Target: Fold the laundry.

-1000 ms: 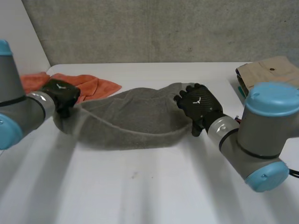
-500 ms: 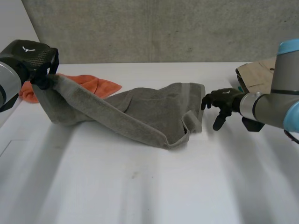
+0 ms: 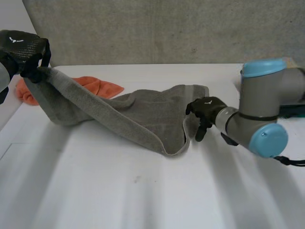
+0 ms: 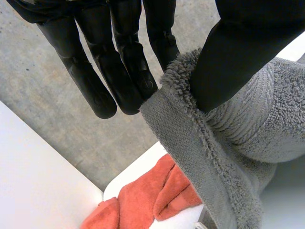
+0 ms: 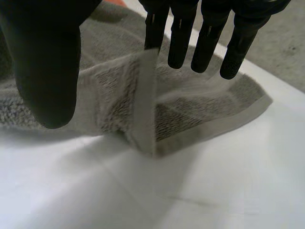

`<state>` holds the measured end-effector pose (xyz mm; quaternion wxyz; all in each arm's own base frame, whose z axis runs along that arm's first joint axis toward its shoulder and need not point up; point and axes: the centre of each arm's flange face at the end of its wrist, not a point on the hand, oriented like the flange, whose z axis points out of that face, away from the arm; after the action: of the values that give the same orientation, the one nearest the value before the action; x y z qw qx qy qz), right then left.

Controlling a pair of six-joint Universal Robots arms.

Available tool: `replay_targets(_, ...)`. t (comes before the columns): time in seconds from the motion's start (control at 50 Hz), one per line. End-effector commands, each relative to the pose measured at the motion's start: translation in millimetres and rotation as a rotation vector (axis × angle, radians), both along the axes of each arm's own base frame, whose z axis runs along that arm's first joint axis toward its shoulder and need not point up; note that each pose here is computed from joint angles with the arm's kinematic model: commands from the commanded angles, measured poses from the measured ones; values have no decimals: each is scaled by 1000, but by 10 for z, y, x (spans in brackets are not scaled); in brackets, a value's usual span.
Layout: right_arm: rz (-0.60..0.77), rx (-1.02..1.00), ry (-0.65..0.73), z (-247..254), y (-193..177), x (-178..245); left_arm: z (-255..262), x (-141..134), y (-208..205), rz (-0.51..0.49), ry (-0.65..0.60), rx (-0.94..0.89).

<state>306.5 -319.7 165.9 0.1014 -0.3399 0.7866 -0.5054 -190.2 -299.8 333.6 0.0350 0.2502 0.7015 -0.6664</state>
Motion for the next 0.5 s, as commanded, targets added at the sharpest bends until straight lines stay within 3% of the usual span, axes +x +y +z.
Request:
replay_targets(0.02,-59,-5,29,-223,-65,74,-39,37,-17,8,3,15)
replay_targets(0.1,-133,-37,2,-113,-140,6,-79,82,-23,18,2,30)
replay_targets(0.18,-106,-87,-14,166,-77,-101,-120,125,24,21,-6,56)
replay_targets(0.24,-9,-201,92,588,22,-358,-142,168,111,19,-26,87)
replay_targets(0.34,256,-121,583,684,589,-1035,-392,299,463,-16,-197,315)
replay_targets(0.38,317,-110,671,694,695,-1146,-485,318,567,-42,-244,393)
replay_targets(0.46,294,-132,677,677,748,-1192,-740,329,829,-166,-370,584)
replay_targets(0.5,271,-141,660,672,704,-1203,-786,323,843,-201,-396,595)
